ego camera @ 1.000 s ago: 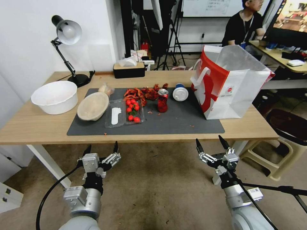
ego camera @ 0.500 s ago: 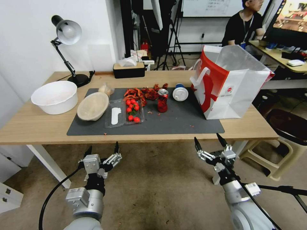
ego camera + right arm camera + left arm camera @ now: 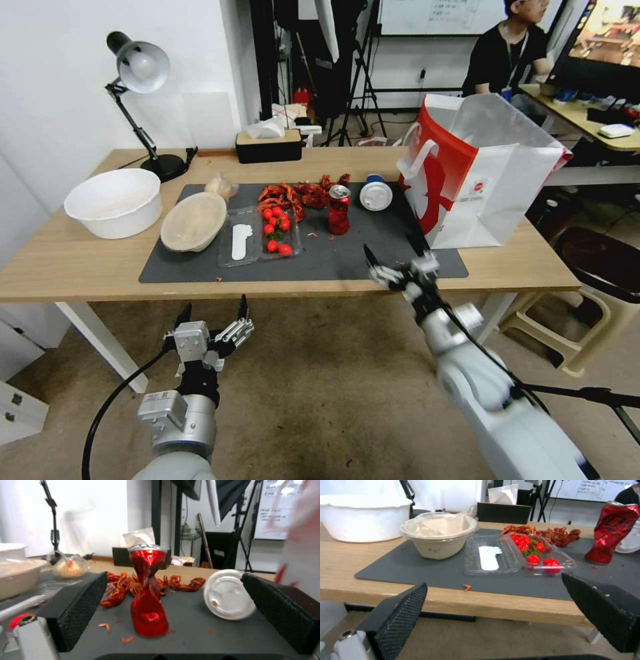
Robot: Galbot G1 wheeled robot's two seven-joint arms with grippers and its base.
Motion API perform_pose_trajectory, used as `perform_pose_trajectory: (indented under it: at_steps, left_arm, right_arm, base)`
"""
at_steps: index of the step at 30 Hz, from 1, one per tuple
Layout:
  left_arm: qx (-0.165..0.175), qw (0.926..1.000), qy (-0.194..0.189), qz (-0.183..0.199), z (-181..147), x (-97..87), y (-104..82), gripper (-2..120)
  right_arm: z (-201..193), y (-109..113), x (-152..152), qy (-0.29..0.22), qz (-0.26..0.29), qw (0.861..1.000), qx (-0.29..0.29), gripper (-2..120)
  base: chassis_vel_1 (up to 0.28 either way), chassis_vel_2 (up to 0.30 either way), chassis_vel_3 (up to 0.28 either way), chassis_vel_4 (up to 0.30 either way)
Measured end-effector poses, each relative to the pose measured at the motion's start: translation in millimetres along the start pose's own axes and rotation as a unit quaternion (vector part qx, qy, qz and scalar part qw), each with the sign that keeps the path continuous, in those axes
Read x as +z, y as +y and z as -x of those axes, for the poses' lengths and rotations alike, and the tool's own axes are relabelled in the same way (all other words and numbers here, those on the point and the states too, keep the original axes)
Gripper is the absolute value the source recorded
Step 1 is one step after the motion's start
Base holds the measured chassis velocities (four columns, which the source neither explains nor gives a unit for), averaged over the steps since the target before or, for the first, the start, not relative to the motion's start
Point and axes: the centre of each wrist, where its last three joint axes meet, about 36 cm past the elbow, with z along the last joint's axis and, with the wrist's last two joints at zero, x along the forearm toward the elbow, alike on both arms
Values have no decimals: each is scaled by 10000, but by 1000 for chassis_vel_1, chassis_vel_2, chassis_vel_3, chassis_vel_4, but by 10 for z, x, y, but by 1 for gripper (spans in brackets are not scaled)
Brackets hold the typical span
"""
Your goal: Pick up the trash from the table and place it into the takeout bag.
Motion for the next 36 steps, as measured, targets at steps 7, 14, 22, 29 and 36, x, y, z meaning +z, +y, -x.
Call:
perform_pose_trajectory:
  at_steps: [7,14,22,29,36]
  left_arm:
    - [-67,10000,13,3,-4,8,17,100]
    - [-119,9999,21,-11,0,25,14,100]
    - [-177,9998,-10,2,-7,48,36,100]
    - [-189,9998,-17,-11,1,71,31,100]
    - [-207,9998,-22,-20,1,82,18,100]
  right_arm:
    - [543,6,35,203,-10,9998,-80,100]
    - [1057,30,18,407,-47,9989,-220,100]
    - [1290,44,26,657,-41,9972,-357,96]
    - [1286,68,66,731,31,9962,-471,73]
    - [1252,26,83,699,3,9963,-507,51]
  base:
    - [0,0,0,0]
    - [0,0,0,0]
    - [0,0,0,0]
    - [0,0,0,0]
    - [0,0,0,0]
